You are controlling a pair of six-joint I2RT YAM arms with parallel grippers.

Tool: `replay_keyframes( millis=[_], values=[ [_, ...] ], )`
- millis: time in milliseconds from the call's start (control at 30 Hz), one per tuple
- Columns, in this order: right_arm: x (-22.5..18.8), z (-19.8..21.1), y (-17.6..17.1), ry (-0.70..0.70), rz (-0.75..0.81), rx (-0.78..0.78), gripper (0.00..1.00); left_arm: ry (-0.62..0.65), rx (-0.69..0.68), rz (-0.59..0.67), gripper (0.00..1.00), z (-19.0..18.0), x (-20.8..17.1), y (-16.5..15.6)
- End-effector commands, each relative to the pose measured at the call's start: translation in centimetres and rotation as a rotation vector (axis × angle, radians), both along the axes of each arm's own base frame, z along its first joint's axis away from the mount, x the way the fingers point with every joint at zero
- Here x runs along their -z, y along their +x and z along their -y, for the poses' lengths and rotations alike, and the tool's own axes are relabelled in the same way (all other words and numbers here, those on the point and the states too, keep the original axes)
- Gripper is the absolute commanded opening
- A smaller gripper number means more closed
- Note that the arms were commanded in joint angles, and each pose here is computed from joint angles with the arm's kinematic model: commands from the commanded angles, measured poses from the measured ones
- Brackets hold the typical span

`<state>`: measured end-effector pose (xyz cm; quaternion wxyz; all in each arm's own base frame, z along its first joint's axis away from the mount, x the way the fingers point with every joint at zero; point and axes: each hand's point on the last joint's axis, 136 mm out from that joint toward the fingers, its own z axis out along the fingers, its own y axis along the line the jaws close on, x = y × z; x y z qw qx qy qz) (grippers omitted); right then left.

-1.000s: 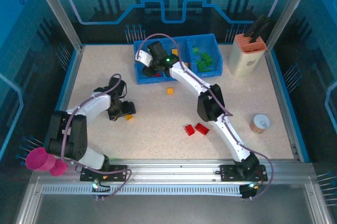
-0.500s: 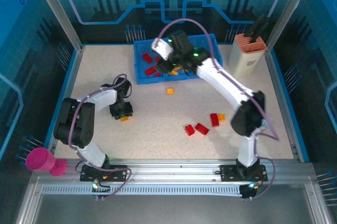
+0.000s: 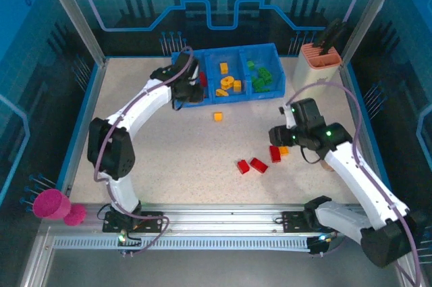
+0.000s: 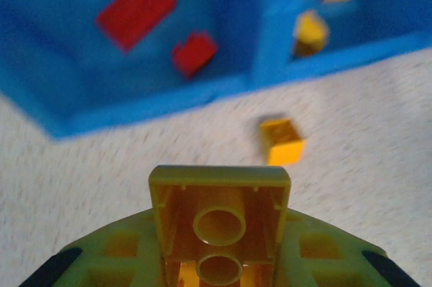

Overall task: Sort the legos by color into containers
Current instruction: Place the lego in the container.

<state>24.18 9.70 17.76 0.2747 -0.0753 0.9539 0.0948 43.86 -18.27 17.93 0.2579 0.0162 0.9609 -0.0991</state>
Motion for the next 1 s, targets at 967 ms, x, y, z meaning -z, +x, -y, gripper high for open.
replay_keyframes(
  millis=[967],
  values=[
    [10.2, 0.9, -1.1, -0.020, -0.275, 0.265, 0.67, -0.106, 0.131, 0.090, 0.33, 10.6, 5.0, 13.8]
  ],
)
